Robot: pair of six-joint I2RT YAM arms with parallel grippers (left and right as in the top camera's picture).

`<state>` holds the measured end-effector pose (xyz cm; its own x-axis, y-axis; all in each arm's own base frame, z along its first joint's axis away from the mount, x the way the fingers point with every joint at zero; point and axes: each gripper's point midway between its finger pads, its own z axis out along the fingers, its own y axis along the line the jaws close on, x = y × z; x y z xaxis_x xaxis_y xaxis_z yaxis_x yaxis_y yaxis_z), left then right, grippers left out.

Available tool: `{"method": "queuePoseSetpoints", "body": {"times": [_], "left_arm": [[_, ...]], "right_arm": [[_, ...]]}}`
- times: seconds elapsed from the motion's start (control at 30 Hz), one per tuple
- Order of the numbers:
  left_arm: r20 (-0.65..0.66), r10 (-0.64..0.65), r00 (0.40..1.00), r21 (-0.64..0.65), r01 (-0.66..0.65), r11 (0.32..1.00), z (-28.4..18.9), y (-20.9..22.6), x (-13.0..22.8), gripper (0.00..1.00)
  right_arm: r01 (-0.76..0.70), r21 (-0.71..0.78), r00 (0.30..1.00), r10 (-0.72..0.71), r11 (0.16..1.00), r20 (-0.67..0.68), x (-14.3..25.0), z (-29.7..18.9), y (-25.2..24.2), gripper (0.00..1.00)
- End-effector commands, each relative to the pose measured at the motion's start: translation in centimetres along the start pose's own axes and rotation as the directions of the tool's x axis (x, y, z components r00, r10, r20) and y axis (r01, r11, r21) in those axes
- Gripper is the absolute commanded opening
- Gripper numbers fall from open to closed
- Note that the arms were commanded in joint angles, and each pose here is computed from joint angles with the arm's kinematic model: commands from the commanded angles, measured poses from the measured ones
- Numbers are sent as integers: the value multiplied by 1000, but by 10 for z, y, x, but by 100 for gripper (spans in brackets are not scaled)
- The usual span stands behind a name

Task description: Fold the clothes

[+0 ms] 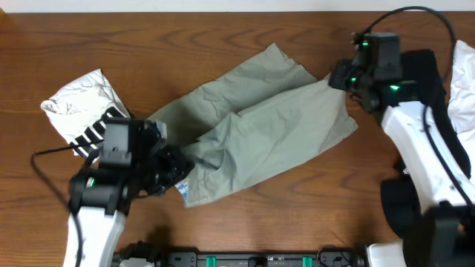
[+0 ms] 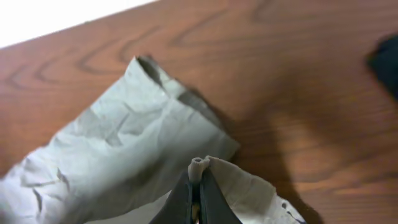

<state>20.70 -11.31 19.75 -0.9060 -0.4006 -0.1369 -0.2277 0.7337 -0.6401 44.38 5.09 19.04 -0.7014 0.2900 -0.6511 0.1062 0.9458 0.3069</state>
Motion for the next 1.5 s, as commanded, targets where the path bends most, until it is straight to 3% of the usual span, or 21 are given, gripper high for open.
{"method": "queuePoseSetpoints", "body": {"times": [0.0, 0.17, 0.47, 0.63, 0.77, 0.87, 1.2, 1.47], "left_arm": [[48, 135, 990, 130, -141, 981, -29, -38, 13, 6], [101, 217, 971, 167, -232, 958, -47, -54, 22, 6], [34, 328, 944, 224, -327, 918, -63, -78, 56, 6], [8, 305, 952, 179, -301, 936, -60, -69, 60, 6], [55, 146, 988, -101, -140, 985, -58, -15, 47, 6], [99, 49, 994, -243, -24, 970, -61, 17, 44, 6], [191, -121, 974, -399, 190, 897, -47, 65, 41, 6], [219, -144, 965, -430, 228, 874, -28, 82, 37, 6]], "right_arm": [[-10, 6, 991, 9, 1000, 136, -37, -50, -8, 1], [-41, 24, 977, 35, 999, 210, -50, -95, -21, 1], [-73, 138, 935, 20, 988, 353, -63, -165, -50, 1], [-82, 141, 924, 22, 987, 382, -67, -177, -54, 1], [-68, 106, 938, 27, 992, 344, -64, -163, -49, 1], [-49, 52, 954, 31, 997, 299, -62, -142, -41, 1], [47, -60, 991, -39, 997, 130, -38, -54, -1, 1], [131, -136, 985, -113, 982, 127, -30, 6, 41, 1]]}}
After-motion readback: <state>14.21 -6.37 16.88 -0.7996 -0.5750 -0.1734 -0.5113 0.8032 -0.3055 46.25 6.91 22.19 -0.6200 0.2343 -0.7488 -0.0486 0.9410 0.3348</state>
